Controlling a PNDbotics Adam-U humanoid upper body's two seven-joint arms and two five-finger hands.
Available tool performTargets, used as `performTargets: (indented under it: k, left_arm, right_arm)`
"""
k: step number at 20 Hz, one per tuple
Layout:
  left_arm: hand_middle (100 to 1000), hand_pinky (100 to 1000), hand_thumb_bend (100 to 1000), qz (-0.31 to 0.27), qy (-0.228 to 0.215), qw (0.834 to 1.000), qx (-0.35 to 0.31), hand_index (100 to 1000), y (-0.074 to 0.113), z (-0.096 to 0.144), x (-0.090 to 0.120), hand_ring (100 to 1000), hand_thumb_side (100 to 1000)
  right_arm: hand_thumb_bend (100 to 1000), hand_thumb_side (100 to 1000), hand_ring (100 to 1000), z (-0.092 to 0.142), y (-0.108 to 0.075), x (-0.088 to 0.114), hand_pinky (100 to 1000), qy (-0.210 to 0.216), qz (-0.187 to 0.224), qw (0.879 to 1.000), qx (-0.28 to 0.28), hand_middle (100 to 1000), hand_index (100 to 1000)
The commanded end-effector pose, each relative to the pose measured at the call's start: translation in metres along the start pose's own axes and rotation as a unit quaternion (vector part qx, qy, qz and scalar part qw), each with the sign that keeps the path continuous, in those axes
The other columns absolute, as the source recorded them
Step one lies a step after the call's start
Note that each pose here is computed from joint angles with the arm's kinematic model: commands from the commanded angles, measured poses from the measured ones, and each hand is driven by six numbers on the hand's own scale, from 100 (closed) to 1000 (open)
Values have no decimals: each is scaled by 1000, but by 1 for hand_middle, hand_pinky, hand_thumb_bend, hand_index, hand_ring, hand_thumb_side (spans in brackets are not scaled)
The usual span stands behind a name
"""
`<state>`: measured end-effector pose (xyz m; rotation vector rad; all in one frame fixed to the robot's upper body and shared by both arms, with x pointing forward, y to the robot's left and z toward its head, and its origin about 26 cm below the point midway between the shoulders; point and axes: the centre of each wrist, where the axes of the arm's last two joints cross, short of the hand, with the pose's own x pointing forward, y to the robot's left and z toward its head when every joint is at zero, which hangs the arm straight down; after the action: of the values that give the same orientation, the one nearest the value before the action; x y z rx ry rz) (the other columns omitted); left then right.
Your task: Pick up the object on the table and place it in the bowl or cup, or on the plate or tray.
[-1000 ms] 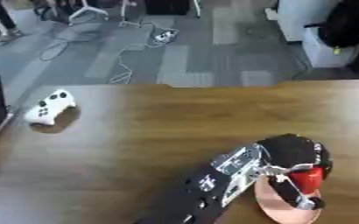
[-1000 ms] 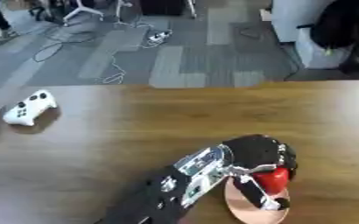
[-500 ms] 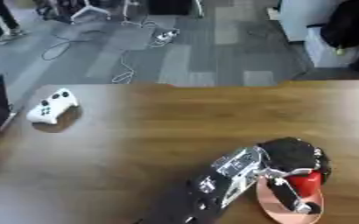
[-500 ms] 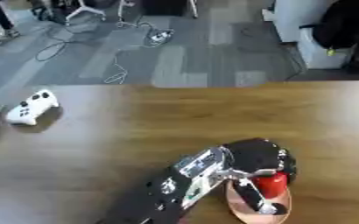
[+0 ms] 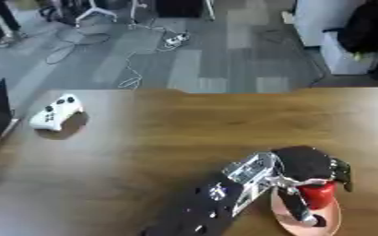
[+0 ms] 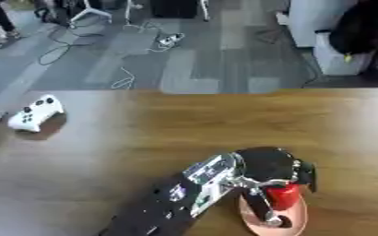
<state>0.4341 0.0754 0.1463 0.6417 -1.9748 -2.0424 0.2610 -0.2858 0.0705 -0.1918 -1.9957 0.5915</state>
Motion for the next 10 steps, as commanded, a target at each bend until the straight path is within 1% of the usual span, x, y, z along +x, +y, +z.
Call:
performTargets:
  k: [1,2,3,4,5,6,9,10]
  left_arm:
    - [781,548,426,-14,1,1000,-5,831,6,1,-4,743,241]
    - [791,578,481,-14,0,1000,-8,845,5,1,-4,757,225]
    - [791,578,481,-14,-1,1000,-11,845,4,1,-4,757,225]
    - [800,602,512,-15,-2,1000,-12,856,4,0,-4,768,380]
    - [799,599,512,-16,-5,1000,-11,855,4,0,-4,767,374]
    - [803,619,516,-17,-6,1000,-11,858,5,0,-4,775,404]
    - [805,627,517,-19,-8,1000,-13,862,6,0,-5,779,416]
    - [807,635,521,-19,-9,1000,-14,865,6,0,-5,784,437]
  right_arm:
    - [100,952,710,-1,-4,4,597,-9,5,1000,-4,599,966]
    - [100,952,710,-1,-4,4,597,-9,5,1000,-4,599,966]
    - [100,952,710,-1,-4,4,597,-9,5,1000,-4,599,966]
    - [100,951,710,-1,-4,4,597,-9,5,1000,-4,599,966]
    - [100,951,710,-1,-4,4,597,-8,5,1000,-4,599,966]
    - [100,951,711,-1,-4,4,597,-8,5,1000,-4,599,966]
    - [100,950,711,0,-4,4,598,-8,5,1000,-4,599,966]
    - [100,950,711,0,-4,4,598,-8,5,1000,-4,599,966]
